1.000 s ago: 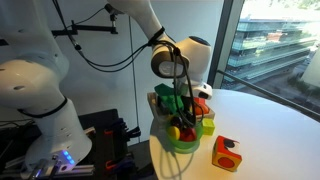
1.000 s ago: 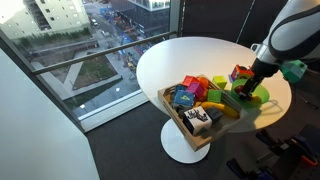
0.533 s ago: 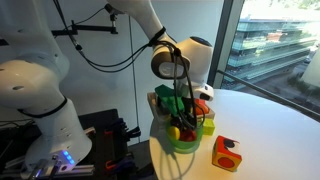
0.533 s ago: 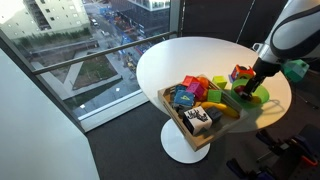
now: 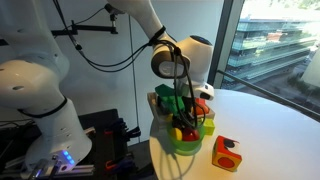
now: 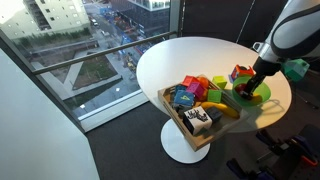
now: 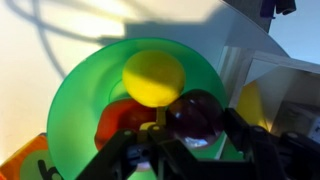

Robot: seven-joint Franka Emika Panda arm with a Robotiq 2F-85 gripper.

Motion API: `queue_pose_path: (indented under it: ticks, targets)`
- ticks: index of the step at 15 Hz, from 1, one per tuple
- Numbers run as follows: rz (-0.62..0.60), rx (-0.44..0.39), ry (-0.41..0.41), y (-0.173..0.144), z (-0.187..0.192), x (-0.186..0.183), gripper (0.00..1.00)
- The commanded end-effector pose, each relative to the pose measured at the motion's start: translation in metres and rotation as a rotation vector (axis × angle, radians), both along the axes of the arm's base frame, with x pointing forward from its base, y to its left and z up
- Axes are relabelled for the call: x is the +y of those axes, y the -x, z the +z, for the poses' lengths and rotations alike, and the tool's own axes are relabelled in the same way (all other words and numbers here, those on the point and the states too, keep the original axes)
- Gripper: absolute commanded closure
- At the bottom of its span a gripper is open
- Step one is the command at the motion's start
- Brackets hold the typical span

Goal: Put the plum plush toy on the table

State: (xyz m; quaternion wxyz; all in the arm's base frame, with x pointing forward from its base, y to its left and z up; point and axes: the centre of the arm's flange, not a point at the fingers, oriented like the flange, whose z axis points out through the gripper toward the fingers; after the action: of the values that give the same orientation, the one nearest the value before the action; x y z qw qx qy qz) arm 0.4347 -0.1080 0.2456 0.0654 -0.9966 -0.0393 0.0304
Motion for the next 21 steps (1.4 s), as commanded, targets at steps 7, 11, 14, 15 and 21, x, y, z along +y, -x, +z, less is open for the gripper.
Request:
queue_pose_path:
  ticks: [7, 11, 14, 15, 21]
  targets:
    - [0.005, -0.037, -0.025, 0.004, 0.024, -0.006, 0.65]
    - [0.0, -0.055, -0.017, 0.005, 0.038, -0.008, 0.65]
    - [-0.016, -0.066, -0.005, 0.004, 0.047, -0.014, 0.65]
    - [-0.026, -0.067, 0.0, 0.003, 0.049, -0.018, 0.65]
    - [-0.08, -0.081, 0.031, -0.006, 0.06, -0.037, 0.65]
